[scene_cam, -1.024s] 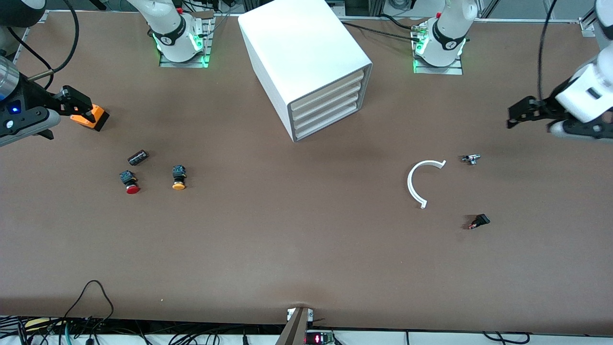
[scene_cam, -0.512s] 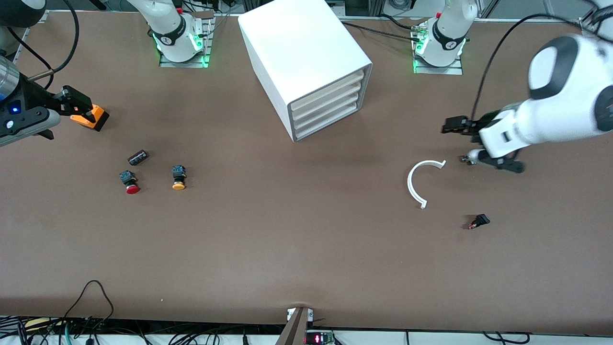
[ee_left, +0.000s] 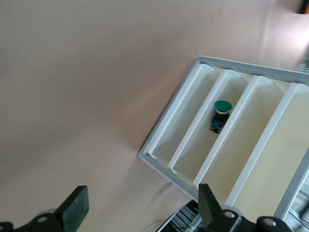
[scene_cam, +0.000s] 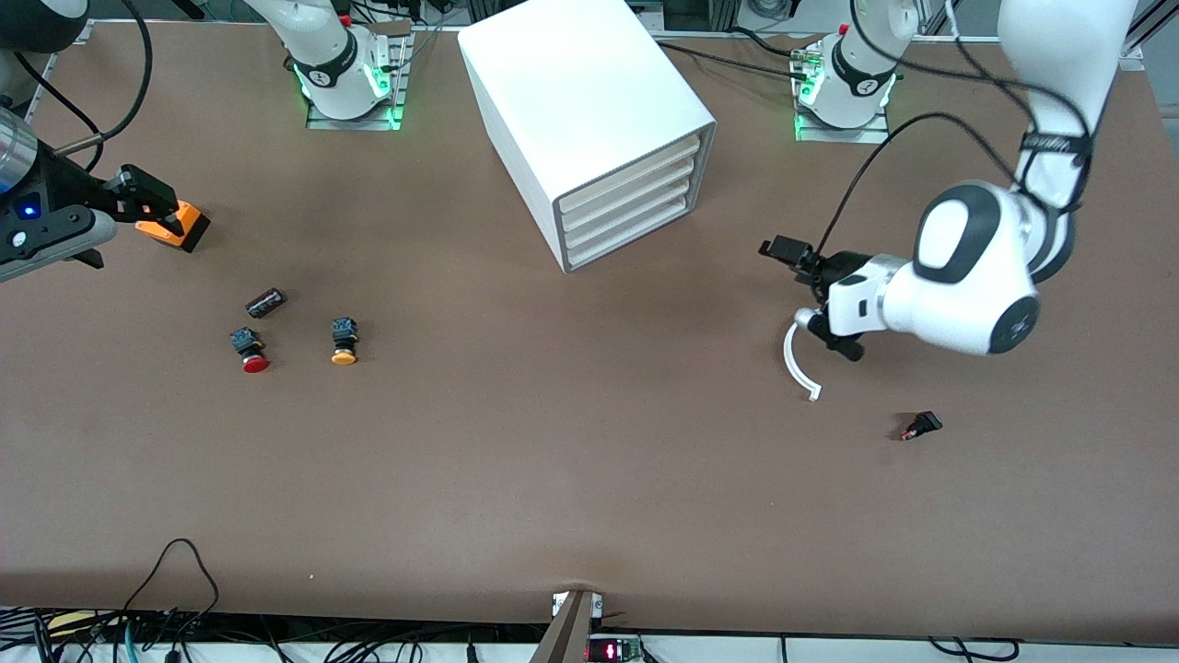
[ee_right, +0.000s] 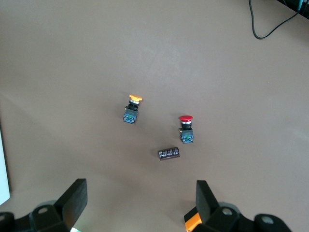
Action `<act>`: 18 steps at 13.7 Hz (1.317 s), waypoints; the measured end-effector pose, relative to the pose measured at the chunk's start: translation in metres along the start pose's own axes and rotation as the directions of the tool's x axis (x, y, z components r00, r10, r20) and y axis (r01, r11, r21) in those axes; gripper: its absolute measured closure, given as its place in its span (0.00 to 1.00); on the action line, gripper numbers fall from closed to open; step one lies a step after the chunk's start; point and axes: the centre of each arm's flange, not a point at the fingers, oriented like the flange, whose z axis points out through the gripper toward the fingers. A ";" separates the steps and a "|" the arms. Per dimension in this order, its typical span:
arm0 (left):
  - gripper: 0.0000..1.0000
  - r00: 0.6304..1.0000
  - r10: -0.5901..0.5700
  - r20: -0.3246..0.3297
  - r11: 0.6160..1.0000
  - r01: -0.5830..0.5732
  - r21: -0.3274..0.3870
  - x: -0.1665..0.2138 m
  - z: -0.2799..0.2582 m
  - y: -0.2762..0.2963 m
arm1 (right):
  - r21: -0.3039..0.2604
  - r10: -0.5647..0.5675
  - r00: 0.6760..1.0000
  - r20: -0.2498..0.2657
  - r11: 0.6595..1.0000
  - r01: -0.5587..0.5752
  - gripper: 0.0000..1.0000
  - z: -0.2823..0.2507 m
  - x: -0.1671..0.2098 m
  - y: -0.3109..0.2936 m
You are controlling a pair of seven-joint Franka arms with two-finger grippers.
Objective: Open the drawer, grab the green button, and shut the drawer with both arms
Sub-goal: 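Reach the left gripper to the handle of a cabinet drawer, then pull the drawer open with the left gripper, exposing the green button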
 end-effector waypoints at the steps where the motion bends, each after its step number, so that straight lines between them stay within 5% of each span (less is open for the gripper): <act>1: 0.00 1.000 0.027 0.016 0.998 -0.026 -0.053 0.007 0.017 -0.008 | 0.000 0.000 1.000 0.000 1.000 0.000 0.00 0.000 0.000 0.000; 4: 0.04 0.994 0.101 0.051 0.971 -0.087 -0.221 0.029 0.077 -0.016 | 0.000 0.000 1.000 0.000 1.000 0.000 0.00 0.000 0.000 0.000; 6: 0.16 0.984 0.166 0.063 0.946 -0.140 -0.292 0.039 0.113 -0.022 | 0.000 0.000 1.000 0.000 1.000 0.000 0.00 0.000 0.000 0.000; 7: 0.17 0.976 0.206 0.068 0.934 -0.175 -0.313 0.043 0.130 -0.024 | 0.000 0.001 1.000 0.000 1.000 -0.001 0.00 0.000 0.000 0.000; 9: 0.36 0.960 0.271 0.070 0.908 -0.232 -0.348 0.048 0.157 -0.021 | 0.000 0.002 1.000 0.000 1.000 -0.002 0.00 0.000 0.000 0.001; 18: 0.48 0.943 0.334 0.015 0.804 -0.276 -0.527 0.057 0.241 -0.035 | 0.000 0.003 1.000 0.000 1.000 -0.003 0.00 0.000 -0.001 0.001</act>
